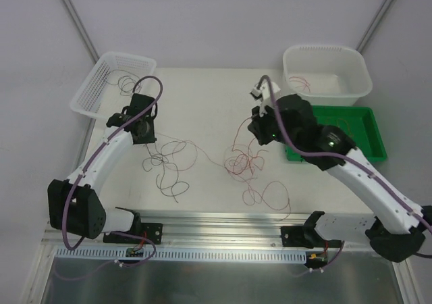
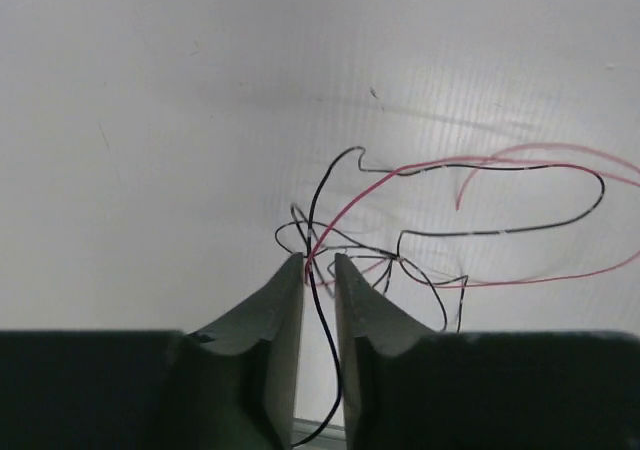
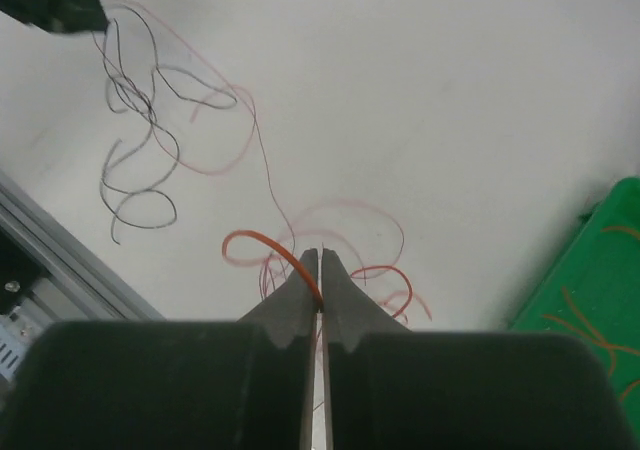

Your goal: Untangle the cables

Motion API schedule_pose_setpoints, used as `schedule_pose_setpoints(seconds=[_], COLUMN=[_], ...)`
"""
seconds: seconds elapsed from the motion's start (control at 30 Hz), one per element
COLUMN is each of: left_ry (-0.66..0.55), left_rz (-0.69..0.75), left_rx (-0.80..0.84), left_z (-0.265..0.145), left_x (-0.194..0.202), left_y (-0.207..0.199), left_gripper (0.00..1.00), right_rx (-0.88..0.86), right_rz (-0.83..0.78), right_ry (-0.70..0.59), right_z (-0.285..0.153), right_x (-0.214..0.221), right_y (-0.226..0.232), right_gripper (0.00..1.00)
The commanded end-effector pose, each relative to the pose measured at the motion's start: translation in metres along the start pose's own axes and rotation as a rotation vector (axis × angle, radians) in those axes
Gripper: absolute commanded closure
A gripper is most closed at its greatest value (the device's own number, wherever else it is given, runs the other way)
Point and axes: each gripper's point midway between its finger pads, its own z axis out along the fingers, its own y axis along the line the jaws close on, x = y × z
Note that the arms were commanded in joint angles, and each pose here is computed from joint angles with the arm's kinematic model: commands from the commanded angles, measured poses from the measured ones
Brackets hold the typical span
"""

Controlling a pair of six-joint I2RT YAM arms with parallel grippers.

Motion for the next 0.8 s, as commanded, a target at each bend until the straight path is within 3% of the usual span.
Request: schedule_pose_setpoints(seconds=[0.0, 0.07, 0.13, 0.23, 0.3, 0.33, 0.47, 0.5, 0.7, 0.77], left_ry=[-0.086, -0.115, -0.147, -0.176, -0.174, -0.167, -0.111, -0.1, 0.061, 0.104], left_rz=[-0.024, -0.027, -0.034, -0.041, -0.042, -0.045, -0.057, -0.059, -0.113, -0.111], left_rx=[0.087, 0.118, 0.152, 0.187, 0.198, 0.207, 0.281, 0.296, 0.45, 0.456], left_z=[-0.021, -0.025, -0.033, -0.039, -0.039, -0.038, -0.034, -0.034, -0.031, -0.029], left_x=[-0.011, -0.015, -0.018, -0.019, -0.018, -0.016, -0.004, 0.0, 0.054, 0.072], left_y=[-0.005, -0.009, -0.013, -0.017, -0.018, -0.02, -0.035, -0.037, -0.063, -0.068], left_gripper=[0.73, 0.66, 0.52, 0.22, 0.14, 0.09, 0.06, 0.05, 0.06, 0.05], right_rx=[-0.032, 0.006, 0.065, 0.172, 0.247, 0.269, 0.259, 0.239, 0.161, 0.129], right_rz=[0.109, 0.141, 0.17, 0.23, 0.257, 0.265, 0.291, 0.29, 0.173, 0.159], right_ry=[0.127, 0.199, 0.272, 0.386, 0.45, 0.473, 0.497, 0.479, 0.463, 0.436], right_z=[0.048, 0.073, 0.088, 0.111, 0.119, 0.119, 0.121, 0.118, 0.097, 0.09], right_x=[0.048, 0.073, 0.1, 0.143, 0.167, 0.176, 0.195, 0.192, 0.195, 0.191], right_y=[0.005, -0.004, -0.013, -0.03, -0.043, -0.046, -0.038, -0.034, -0.006, 0.002], right_gripper=[0.99, 0.99, 0.99, 0.98, 0.91, 0.79, 0.59, 0.48, 0.18, 0.13])
